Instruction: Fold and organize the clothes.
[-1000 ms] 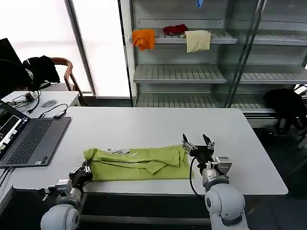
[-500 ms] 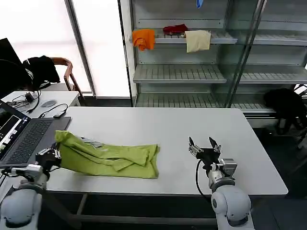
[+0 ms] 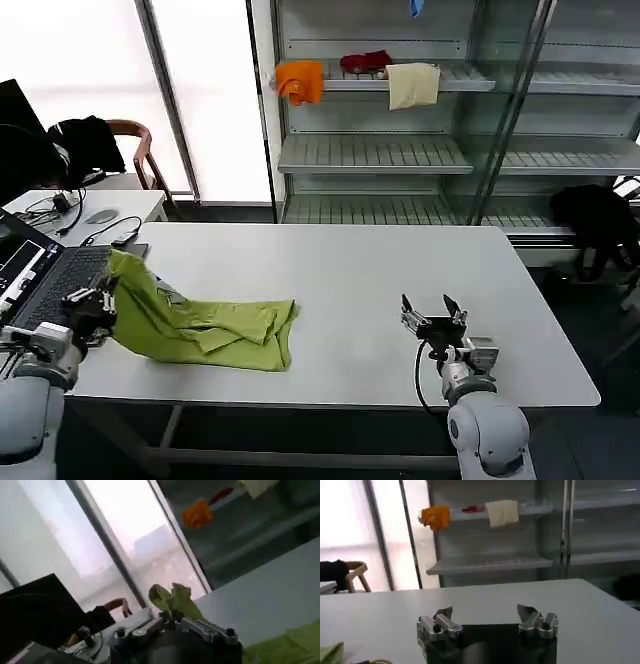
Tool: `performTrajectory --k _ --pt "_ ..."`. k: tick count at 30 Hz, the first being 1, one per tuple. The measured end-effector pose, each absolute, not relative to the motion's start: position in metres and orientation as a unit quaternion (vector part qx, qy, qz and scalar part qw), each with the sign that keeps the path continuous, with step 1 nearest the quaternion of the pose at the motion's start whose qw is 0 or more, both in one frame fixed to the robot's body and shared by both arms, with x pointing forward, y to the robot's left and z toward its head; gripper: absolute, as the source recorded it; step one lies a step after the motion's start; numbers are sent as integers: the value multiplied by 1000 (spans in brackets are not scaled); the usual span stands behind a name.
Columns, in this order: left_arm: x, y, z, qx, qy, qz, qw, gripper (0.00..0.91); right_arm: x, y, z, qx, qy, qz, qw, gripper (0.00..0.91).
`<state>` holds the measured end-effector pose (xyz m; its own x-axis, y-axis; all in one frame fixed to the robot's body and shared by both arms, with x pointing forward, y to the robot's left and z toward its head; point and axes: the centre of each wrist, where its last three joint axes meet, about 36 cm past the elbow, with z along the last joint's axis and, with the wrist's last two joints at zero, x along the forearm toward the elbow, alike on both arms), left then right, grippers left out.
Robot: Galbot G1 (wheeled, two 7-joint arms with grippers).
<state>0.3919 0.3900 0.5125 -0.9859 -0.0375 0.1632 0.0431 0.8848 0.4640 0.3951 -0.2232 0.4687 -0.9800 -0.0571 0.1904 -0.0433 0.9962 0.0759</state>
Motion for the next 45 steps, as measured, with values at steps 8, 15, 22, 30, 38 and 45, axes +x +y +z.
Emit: performTrajectory --k 8,15,22,30,38,45 --pt "394 315 505 -55 -972 -216 80 0 394 -223 467 26 -995 -36 95 907" --pt "395 261 493 -90 -971 -199 92 10 397 -219 463 27 -995 -38 93 907" --pt "398 222 480 -110 -969 -193 106 10 401 -213 459 31 -994 -40 94 907" --pt "402 190 459 -119 -965 -195 127 10 404 -210 453 33 -994 -42 98 907" --pt "402 165 435 -119 -960 -202 151 907 403 -210 450 33 -994 -42 99 907" --pt "404 148 424 -123 -959 -202 158 907 400 -210 450 33 -994 -42 98 907"
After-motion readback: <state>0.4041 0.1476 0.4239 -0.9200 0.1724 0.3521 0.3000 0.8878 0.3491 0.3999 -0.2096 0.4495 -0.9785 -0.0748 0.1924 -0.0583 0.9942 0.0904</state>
